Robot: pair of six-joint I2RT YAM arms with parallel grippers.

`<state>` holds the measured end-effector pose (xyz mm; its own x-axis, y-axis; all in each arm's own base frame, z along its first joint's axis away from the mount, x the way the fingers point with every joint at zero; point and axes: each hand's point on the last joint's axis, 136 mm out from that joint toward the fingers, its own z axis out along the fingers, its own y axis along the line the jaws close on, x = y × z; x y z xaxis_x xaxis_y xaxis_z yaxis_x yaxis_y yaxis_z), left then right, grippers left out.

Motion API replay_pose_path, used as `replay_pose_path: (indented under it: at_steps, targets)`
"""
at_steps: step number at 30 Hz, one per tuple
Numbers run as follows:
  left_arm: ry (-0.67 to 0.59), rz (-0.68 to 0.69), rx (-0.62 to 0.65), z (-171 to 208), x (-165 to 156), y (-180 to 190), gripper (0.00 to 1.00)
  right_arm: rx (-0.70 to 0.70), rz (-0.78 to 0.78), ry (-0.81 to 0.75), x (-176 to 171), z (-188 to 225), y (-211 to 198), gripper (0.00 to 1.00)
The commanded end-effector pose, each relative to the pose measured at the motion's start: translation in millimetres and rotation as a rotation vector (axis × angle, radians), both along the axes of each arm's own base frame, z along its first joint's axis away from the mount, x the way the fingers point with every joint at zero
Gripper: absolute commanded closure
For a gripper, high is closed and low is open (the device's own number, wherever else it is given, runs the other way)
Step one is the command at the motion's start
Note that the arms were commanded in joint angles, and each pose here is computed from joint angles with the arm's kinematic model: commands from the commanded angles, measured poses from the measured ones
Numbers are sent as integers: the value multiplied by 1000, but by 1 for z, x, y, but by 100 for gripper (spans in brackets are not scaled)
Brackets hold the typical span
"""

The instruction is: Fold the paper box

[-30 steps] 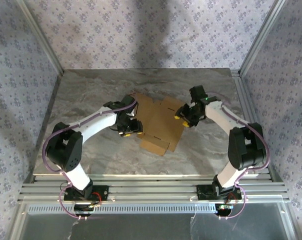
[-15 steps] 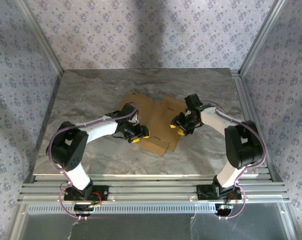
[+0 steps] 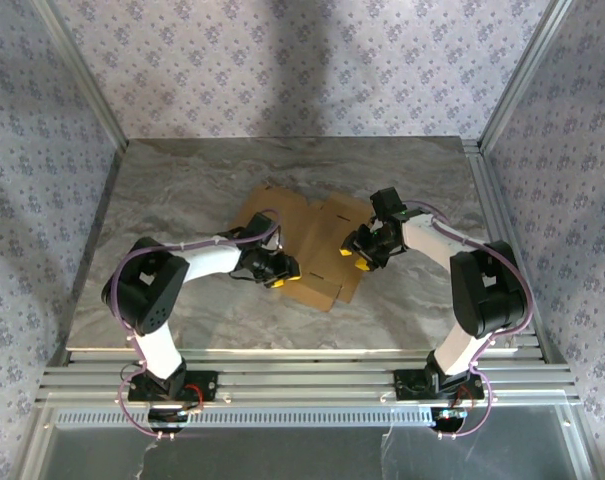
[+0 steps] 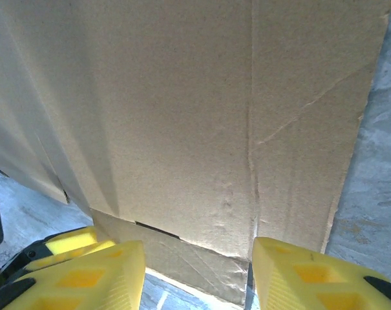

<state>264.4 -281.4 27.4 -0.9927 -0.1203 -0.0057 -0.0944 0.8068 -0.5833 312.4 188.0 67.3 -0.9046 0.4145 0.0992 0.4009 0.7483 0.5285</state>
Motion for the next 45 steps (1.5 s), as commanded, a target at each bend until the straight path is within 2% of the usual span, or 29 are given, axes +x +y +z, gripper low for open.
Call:
replay_pose_path:
  at_steps: [1, 4, 5, 12, 16, 19, 23, 26, 29, 33, 40, 43, 45]
  targets:
    - [-18, 9, -58, 5, 6, -11, 78, 6, 11, 7, 0, -2, 0, 51]
    - [-36, 42, -69, 20, 13, -11, 97, 2, 8, -3, 1, 3, -1, 52]
    - [-41, 54, -72, 26, 16, -11, 100, -5, 6, -9, 1, 5, -3, 52]
    - [-97, 187, -153, 111, 44, -9, 100, -24, -97, -177, 18, 67, -37, 49]
    - [-94, 266, -232, 156, 58, -5, 100, 7, -239, -279, 24, 110, -71, 31]
    - [-85, 302, -292, 179, 67, -3, 100, 80, -327, -279, 25, 121, -86, 16]
    - [-69, 311, -337, 195, 72, -4, 100, 250, -360, -276, 43, 121, -71, 7]
    - [-63, 315, -361, 202, 72, -5, 100, 373, -354, -271, 64, 120, -46, 3]
    - [-69, 319, -374, 208, 73, -5, 100, 422, -346, -208, 73, 107, -23, 2]
    - [-79, 323, -385, 214, 75, -6, 100, 412, -374, -125, 72, 79, -11, 3]
    - [-74, 319, -398, 219, 74, -7, 100, 441, -379, -116, 93, 56, 7, 9]
    - [-70, 315, -398, 219, 71, -6, 100, 496, -419, -122, 115, 55, 16, 19]
    - [-72, 314, -400, 220, 70, -5, 100, 526, -451, -138, 128, 61, 20, 33]
